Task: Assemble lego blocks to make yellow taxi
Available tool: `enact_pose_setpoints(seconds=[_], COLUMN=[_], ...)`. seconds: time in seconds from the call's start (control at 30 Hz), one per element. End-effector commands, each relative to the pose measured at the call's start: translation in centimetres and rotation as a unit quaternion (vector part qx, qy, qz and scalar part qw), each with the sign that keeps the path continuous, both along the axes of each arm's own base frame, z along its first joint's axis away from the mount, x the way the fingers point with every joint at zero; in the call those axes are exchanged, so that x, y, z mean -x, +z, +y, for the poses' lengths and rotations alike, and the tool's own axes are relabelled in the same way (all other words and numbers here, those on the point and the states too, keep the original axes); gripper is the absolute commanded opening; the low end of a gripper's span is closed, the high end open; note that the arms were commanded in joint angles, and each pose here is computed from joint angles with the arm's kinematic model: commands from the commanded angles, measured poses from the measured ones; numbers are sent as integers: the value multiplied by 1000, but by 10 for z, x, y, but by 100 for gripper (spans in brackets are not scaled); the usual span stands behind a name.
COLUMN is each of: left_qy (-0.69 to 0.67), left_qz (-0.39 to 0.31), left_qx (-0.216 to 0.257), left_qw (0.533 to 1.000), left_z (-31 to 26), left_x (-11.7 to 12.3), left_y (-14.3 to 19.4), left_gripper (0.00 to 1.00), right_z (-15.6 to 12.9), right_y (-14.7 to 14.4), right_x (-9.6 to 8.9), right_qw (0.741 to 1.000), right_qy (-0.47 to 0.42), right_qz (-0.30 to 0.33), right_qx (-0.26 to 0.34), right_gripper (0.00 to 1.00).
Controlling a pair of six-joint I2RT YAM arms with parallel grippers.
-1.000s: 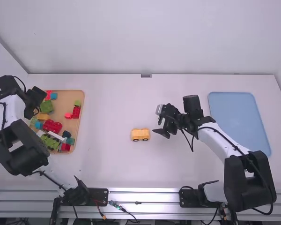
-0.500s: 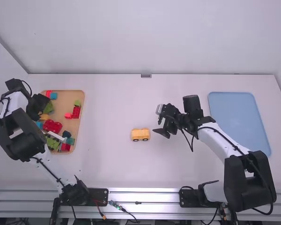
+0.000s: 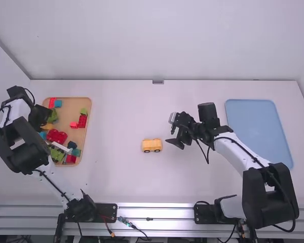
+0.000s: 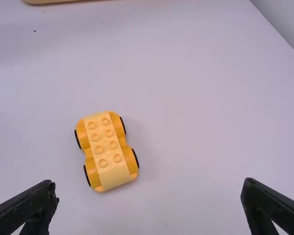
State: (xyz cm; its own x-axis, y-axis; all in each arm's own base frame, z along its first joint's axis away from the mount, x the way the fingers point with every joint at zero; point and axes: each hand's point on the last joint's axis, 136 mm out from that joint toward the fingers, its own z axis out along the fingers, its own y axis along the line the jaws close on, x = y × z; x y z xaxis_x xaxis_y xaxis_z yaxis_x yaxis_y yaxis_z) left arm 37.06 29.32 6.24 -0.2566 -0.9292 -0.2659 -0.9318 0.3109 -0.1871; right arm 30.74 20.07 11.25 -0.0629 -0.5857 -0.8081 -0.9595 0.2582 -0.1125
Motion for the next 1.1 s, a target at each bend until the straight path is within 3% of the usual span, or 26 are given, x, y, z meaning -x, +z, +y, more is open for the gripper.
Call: enact_pose_setpoints(seconds=[0.0,0.23,0.33,0.47,0.73,0.87,1.07], left_qy=[20,21,22,21,20,22,22], left_qz=[10,9,11,12,20,19,15], left_qx=[-7,-14,-13,-12,-24,-23,-26], left_qw=[1000,1000,1000,1000,999,999,999], left_z=[4,5,3,3,7,8,12], left_x=[3,5,7,8,10,7,3], left_y=[-3,-15,-22,-23,-24,-31,-39], left_gripper=[64,62,53,49,51,58,54], right_z=[2,-1,-2,-2,-2,-2,-2], right_y=[11,7,7,7,7,7,6], right_x=[-1,-1,-1,-1,-1,-1,-1], right_qw=[1000,1000,1000,1000,1000,1000,1000], right_qy=[1,-6,-7,-6,-6,-6,-6], right_qz=[-12,-9,-8,-9,-8,-8,-7], right_qx=[-5,6,6,7,7,8,8], right_gripper=[99,99,99,99,99,99,99])
